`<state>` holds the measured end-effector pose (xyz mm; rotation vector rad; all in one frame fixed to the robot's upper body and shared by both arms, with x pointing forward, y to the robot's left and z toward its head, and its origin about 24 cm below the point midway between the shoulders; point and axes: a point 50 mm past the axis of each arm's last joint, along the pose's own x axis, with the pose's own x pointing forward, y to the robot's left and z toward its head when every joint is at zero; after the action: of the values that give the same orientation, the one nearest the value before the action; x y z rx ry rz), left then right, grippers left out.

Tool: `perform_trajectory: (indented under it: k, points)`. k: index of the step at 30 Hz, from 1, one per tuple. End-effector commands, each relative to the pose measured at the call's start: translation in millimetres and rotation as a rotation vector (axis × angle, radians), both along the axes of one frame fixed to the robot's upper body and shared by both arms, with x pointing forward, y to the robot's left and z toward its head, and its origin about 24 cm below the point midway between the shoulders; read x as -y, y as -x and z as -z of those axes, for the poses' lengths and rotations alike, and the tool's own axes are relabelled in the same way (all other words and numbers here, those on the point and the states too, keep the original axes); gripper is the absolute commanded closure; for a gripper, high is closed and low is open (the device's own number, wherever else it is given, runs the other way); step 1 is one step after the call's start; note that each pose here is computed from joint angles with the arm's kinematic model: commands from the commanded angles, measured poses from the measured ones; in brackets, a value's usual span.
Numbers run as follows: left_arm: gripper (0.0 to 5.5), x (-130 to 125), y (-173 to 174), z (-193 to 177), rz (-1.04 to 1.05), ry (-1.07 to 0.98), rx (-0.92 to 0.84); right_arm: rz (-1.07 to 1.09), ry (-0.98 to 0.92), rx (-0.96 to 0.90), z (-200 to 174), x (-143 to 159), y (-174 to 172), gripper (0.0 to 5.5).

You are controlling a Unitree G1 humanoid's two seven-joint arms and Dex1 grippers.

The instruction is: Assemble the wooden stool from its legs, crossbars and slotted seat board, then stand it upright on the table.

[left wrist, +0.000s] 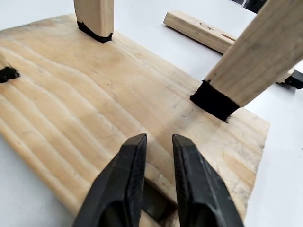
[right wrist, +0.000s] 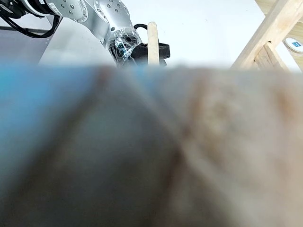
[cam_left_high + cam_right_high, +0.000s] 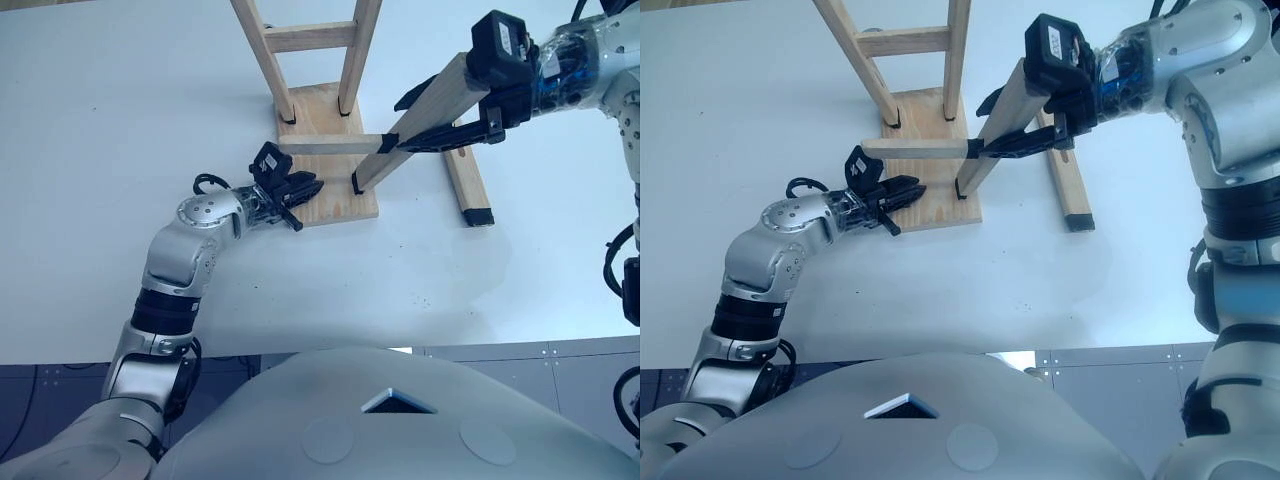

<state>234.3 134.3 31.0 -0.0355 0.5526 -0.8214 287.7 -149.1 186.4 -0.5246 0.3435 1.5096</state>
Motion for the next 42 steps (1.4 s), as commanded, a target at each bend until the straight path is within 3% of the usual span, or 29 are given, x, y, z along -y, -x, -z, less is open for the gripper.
perform_trajectory:
  k: [1, 4, 14, 23, 32, 34, 42]
  points:
    - [4.55, -3, 18, 28, -0.020, -0.044, -0.137, 0.082, 0.116, -0.040, 25, 3, -4, 3.43]
    - [4.55, -13, 15, 26, -0.093, -0.030, -0.114, 0.088, 0.125, -0.079, 33, 1, -7, 3.43]
    - [4.55, -105, -12, -7, -0.636, 0.055, 0.050, 0.051, 0.224, -0.198, 79, -4, 1, 3.43]
    - [4.55, -97, -15, -5, -0.686, 0.090, 0.056, 0.058, 0.276, -0.461, 105, -18, -2, 3.43]
    - [4.55, -105, -11, -4, -0.720, 0.080, 0.056, 0.148, 0.180, -0.455, 93, -20, -1, 3.43]
    - [4.55, -106, -12, -4, -0.723, 0.077, 0.057, 0.175, 0.152, -0.429, 85, -22, -4, 2.85]
    - [4.55, -109, -9, -6, -0.730, 0.074, 0.063, 0.244, 0.085, -0.303, 42, -8, -4, 1.61]
